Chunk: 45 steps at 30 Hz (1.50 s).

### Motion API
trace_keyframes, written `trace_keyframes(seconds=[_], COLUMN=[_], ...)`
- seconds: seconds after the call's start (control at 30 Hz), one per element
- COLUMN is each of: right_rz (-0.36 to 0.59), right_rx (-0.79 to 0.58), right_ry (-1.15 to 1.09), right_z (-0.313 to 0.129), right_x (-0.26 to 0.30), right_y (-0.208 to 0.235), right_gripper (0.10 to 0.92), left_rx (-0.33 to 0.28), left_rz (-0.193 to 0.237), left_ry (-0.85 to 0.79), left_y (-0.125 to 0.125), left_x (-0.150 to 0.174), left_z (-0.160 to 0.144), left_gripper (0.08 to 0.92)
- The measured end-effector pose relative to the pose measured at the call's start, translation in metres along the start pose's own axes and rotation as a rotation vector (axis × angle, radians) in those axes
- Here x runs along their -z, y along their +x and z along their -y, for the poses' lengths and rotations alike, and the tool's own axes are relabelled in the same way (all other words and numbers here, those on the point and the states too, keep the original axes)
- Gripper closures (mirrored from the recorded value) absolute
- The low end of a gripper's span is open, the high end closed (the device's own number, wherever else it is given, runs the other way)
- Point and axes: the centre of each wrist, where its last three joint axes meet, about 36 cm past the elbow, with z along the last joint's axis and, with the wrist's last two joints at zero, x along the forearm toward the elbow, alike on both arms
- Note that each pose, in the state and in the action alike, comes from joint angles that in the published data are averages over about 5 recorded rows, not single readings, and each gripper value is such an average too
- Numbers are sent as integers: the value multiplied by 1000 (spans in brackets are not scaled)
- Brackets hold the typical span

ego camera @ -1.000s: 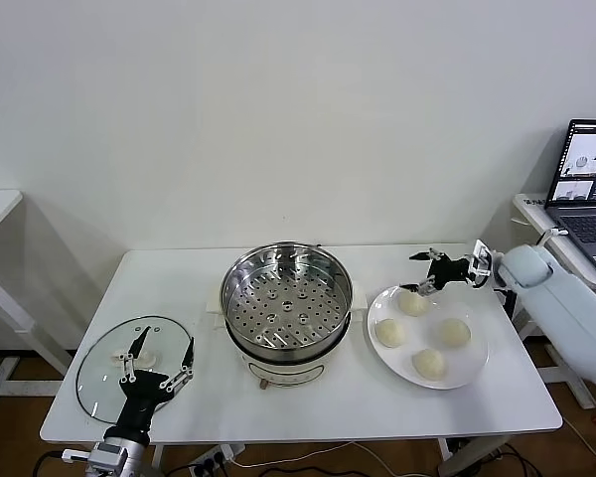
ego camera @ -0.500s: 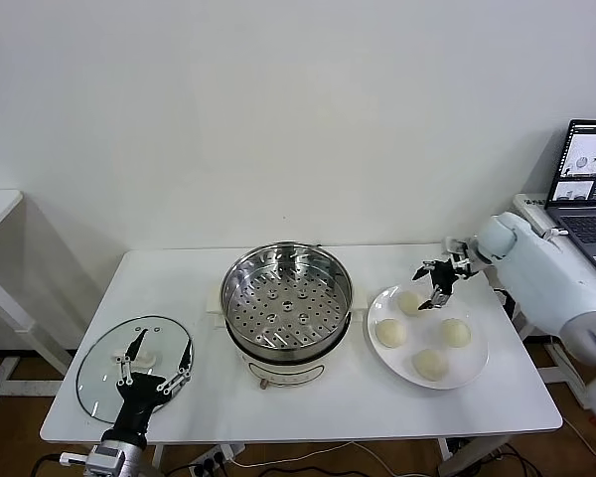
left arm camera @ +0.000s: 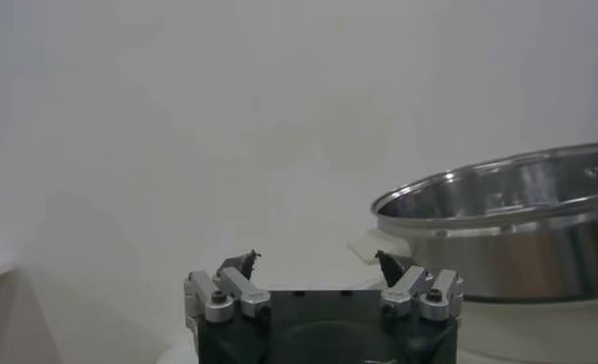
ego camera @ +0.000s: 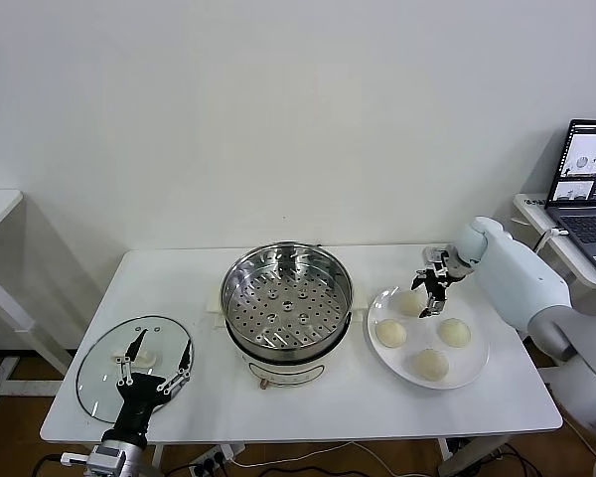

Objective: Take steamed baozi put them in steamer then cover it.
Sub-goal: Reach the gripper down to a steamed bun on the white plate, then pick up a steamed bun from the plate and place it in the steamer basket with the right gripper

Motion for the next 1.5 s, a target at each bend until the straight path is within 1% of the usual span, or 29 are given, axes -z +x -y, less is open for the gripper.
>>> trace_keyframes(seconds=[0.17,0.23,0.47,0.67,0.9,1.13,1.3,1.5], right_rz=[-4,-4,2,32,95,128,135,125], right_rx=[-7,-11,-36,-90,-157,-174,-150,-104], right_ry=[8,14,90,279,624,989,1187,1353], right_z=[1,3,11,28,47,52,48,41], right_x=[3,3,8,27,94,183,239,295], right_y=[-1,1,21,71,138,184,191,178], right_gripper=[325,344,369,369,369,363,361,361], left_rx=[4,4,6,6,2,2,3,6], left_rz=[3,5,11,20,27,36,36,41], left_ry=[-1,-1,0,-2,3,4,2,1], left_y=[0,-1,-1,-1,-2,0,1,0], left_x=[0,1,3,4,5,8,8,8], left_z=[-1,-1,-1,-1,2,2,2,1], left_gripper=[177,177,177,177,177,177,177,177])
